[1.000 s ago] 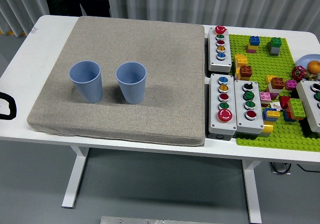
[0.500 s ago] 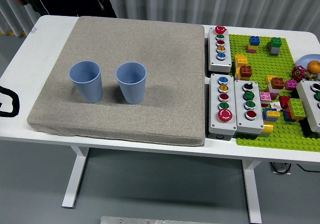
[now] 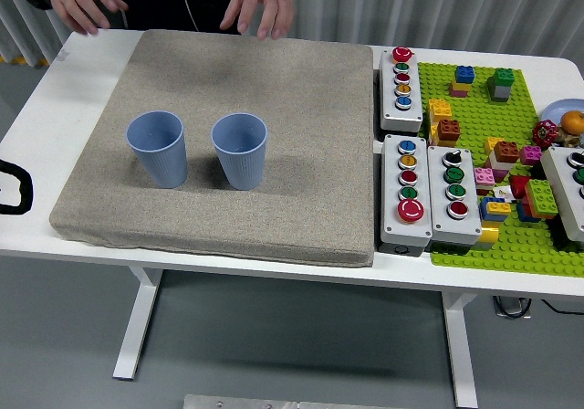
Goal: Pick cup pour cup place
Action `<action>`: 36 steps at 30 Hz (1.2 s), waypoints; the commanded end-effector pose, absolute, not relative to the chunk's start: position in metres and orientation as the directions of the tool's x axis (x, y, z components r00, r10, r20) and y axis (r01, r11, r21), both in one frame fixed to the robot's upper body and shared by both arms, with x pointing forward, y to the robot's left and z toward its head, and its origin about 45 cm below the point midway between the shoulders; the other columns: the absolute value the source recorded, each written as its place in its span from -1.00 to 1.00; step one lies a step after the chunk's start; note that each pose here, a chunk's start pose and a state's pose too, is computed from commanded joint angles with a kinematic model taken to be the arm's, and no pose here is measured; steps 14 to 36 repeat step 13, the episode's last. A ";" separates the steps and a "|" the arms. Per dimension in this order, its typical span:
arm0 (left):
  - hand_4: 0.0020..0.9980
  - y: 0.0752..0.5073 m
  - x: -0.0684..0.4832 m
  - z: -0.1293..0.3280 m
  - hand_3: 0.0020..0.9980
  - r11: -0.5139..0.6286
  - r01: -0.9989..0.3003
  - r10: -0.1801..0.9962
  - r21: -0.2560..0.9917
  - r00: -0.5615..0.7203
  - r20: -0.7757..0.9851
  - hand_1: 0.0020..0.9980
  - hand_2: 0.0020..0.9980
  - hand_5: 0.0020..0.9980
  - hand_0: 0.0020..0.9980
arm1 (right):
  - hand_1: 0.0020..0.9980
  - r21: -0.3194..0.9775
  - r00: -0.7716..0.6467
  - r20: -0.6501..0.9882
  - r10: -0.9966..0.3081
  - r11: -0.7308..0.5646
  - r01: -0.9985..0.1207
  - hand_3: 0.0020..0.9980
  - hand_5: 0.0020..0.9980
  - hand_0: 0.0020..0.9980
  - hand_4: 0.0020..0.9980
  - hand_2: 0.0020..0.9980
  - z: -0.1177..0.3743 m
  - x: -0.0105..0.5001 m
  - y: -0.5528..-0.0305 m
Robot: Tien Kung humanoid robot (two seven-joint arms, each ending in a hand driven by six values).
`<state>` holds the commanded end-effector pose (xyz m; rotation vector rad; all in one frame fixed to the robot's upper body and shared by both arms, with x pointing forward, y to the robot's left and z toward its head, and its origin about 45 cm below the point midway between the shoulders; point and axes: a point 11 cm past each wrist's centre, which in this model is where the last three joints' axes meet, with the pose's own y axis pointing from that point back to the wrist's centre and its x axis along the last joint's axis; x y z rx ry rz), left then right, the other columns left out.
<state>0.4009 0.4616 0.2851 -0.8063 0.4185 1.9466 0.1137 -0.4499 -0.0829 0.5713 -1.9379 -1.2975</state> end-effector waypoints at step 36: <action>0.37 0.463 0.401 0.286 0.67 -0.491 -0.870 0.644 -0.042 -0.330 -0.690 0.61 0.76 1.00 0.64 | 0.26 0.919 -0.639 0.322 -0.699 0.393 0.034 0.14 -0.96 0.40 -1.00 0.12 -0.083 0.114 -0.448</action>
